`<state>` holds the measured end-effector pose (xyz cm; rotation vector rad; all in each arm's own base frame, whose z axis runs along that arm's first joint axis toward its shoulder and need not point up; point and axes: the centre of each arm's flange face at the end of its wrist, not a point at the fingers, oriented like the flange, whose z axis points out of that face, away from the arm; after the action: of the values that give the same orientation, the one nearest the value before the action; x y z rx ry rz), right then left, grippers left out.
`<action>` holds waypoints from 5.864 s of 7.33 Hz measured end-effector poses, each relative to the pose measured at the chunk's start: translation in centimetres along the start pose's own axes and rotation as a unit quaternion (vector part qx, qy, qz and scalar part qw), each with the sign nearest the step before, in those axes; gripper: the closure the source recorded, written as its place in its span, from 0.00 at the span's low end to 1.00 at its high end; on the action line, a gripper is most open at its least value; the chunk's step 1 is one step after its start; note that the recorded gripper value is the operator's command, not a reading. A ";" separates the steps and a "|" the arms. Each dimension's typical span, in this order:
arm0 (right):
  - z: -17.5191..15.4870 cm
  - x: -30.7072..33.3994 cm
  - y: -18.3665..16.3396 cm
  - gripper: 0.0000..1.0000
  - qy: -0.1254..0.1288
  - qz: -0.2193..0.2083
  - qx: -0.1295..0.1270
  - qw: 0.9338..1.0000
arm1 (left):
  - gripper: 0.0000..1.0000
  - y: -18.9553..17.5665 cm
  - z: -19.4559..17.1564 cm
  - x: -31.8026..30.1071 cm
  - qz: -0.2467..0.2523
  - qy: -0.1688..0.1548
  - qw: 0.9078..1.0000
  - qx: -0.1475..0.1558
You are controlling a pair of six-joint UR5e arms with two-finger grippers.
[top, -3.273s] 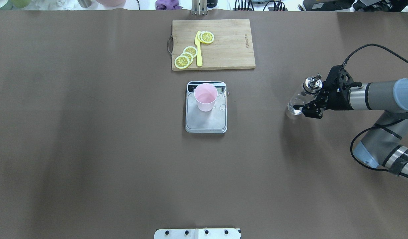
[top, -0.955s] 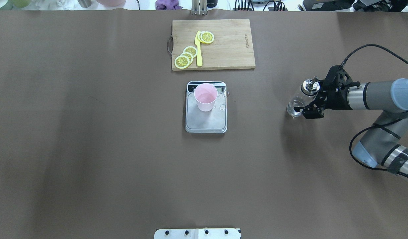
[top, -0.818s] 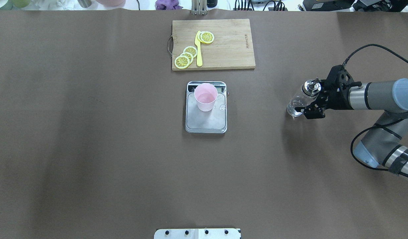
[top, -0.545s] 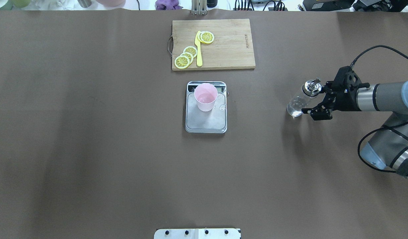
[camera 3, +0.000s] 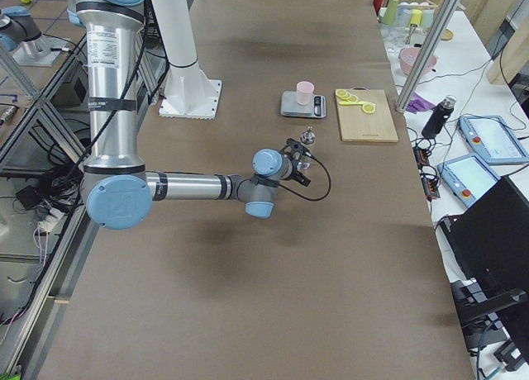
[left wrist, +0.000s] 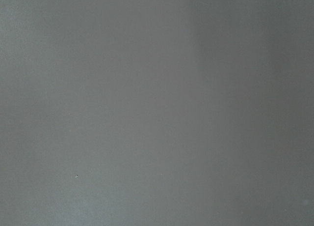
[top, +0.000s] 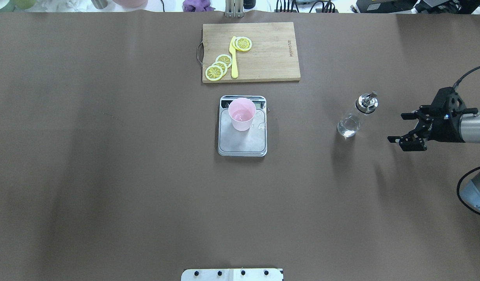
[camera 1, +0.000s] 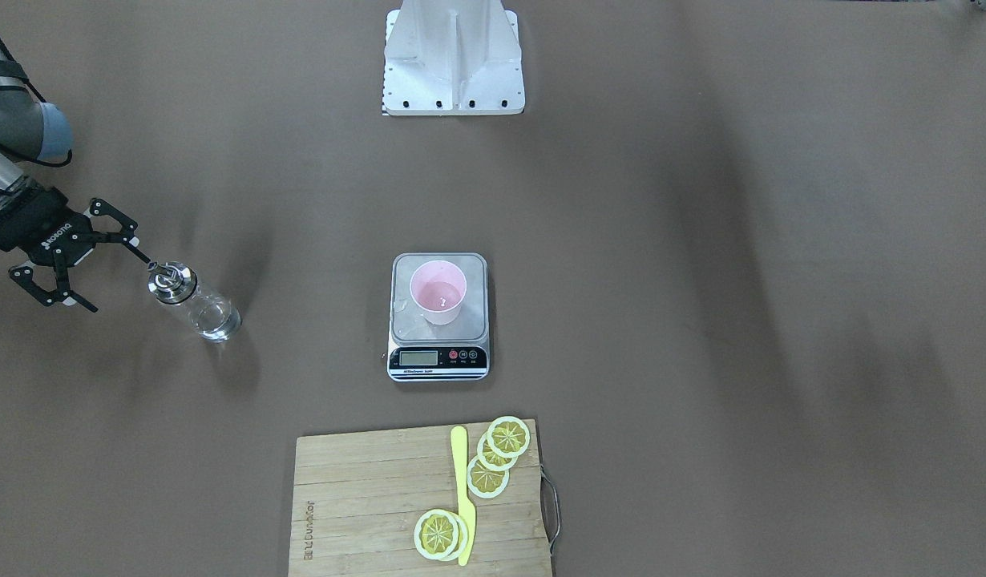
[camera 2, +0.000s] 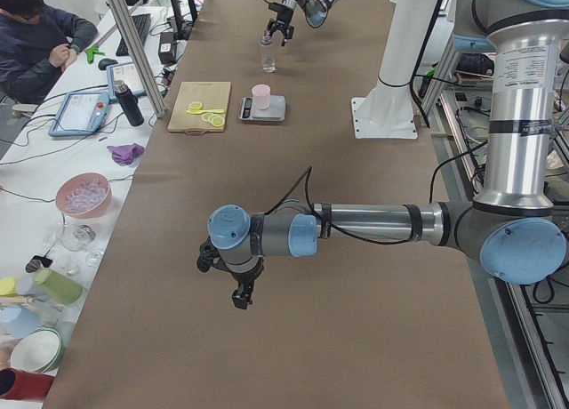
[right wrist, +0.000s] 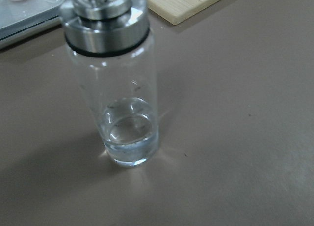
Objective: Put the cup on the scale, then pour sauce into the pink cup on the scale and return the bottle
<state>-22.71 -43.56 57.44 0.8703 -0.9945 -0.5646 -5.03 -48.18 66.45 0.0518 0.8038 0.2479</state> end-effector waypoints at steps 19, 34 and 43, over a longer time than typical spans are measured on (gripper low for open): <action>-18.3 20.2 -2.3 0.00 0.203 0.366 -0.257 0.871 | 0.01 1.4 1.4 -1.1 -0.019 0.002 1.000 -0.016; -20.3 18.1 3.6 0.00 0.202 0.388 -0.299 0.848 | 0.01 0.1 0.6 -0.6 -0.010 -0.004 1.000 -0.009; -20.4 17.6 3.3 0.00 0.199 0.387 -0.295 0.851 | 0.01 0.6 1.5 -1.4 -0.016 -0.002 1.000 -0.016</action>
<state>3.51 -47.54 63.13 -0.0160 -0.6427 0.0329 -4.97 -47.91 68.60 0.0085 0.7966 0.2309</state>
